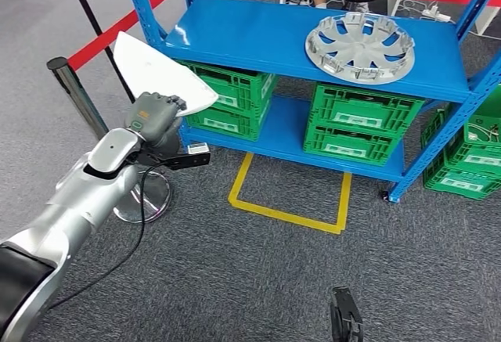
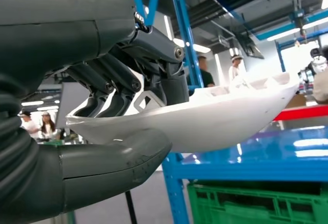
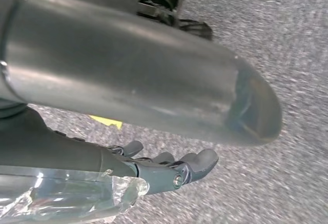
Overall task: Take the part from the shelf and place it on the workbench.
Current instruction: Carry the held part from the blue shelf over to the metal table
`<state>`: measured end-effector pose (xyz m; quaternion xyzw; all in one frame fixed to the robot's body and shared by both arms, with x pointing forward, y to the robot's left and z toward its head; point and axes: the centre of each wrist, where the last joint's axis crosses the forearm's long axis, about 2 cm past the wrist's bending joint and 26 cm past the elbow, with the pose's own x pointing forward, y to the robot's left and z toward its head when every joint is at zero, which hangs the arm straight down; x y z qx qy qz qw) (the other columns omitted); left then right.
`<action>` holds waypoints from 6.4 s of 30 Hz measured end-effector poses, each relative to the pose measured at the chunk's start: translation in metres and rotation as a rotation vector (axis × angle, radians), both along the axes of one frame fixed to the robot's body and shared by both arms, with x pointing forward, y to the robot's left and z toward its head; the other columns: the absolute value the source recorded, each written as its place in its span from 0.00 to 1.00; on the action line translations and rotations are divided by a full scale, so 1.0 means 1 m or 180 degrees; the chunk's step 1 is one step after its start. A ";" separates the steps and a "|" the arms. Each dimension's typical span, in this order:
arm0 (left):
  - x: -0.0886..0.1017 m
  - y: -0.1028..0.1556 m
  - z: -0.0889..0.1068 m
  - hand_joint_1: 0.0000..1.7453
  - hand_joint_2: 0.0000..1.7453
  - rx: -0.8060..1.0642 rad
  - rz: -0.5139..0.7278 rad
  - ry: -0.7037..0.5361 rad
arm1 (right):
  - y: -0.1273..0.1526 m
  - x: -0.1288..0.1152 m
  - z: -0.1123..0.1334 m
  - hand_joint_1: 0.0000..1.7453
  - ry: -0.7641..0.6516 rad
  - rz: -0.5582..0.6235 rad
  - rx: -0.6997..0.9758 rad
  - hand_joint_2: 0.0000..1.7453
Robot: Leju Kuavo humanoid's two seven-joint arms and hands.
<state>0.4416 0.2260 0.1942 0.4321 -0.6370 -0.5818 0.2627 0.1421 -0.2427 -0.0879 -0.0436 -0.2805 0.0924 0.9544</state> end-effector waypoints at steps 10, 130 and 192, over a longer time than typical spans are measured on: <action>-0.006 0.013 -0.012 0.97 1.00 0.0052 0.0092 0.0080 | -0.008 -0.016 -0.005 0.00 -0.0041 -0.0197 -0.0065 0.00; -0.028 0.158 0.024 0.97 1.00 -0.0309 0.0879 -0.0061 | 0.000 -0.055 -0.014 0.00 0.0346 -0.0246 -0.0190 0.00; -0.009 0.135 0.044 0.97 1.00 -0.0413 0.0809 -0.0184 | -0.001 -0.053 -0.013 0.00 0.0353 -0.0229 -0.0236 0.00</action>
